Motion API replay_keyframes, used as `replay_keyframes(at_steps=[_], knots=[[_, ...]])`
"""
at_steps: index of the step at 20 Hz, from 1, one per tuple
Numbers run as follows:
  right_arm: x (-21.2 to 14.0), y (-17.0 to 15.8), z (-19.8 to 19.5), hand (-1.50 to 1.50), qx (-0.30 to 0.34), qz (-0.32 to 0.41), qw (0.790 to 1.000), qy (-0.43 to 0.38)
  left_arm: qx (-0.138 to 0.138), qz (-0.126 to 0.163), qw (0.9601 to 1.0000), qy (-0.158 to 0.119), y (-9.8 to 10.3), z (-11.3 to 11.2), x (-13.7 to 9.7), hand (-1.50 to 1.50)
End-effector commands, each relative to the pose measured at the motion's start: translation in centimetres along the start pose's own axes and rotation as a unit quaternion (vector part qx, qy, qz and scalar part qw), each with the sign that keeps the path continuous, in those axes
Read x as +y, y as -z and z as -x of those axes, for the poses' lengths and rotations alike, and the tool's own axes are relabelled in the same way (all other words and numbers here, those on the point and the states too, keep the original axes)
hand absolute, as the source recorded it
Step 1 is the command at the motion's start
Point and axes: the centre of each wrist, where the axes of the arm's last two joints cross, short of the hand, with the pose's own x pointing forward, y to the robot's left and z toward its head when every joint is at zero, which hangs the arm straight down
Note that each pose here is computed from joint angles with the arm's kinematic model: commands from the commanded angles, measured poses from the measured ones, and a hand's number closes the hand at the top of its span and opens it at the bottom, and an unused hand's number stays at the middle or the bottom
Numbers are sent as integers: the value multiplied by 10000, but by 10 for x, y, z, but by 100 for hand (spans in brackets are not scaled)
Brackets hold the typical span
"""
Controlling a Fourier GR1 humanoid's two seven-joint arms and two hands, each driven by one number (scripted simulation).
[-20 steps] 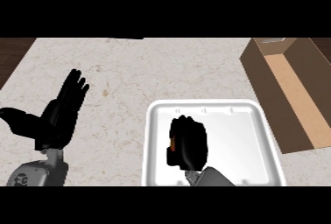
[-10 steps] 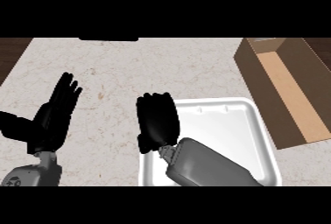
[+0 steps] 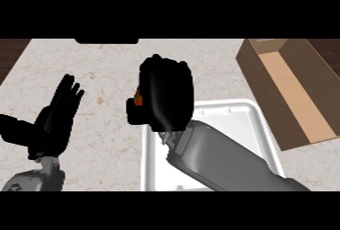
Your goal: Pick the tomato from the tray and place it in the cardboard box
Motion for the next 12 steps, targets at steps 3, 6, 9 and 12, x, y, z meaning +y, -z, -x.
replay_keyframes(at_steps=[3, 6, 9, 12], knots=[[-29, 21, 27, 150, 841, 779, 9934, 91, -23, -96, 10000, -12, 5, 2, 14, 0], [-46, 45, 53, 150, 1231, 848, 9887, 134, 18, -9, 10000, 41, -8, 4, -6, 0], [-49, 44, 87, 150, 1315, 702, 9888, -17, 38, -57, 10000, 21, 4, 6, 13, 0], [-57, 64, 115, 150, 1616, 741, 9841, -35, -20, -38, 9999, 112, -6, 10, -20, 0]])
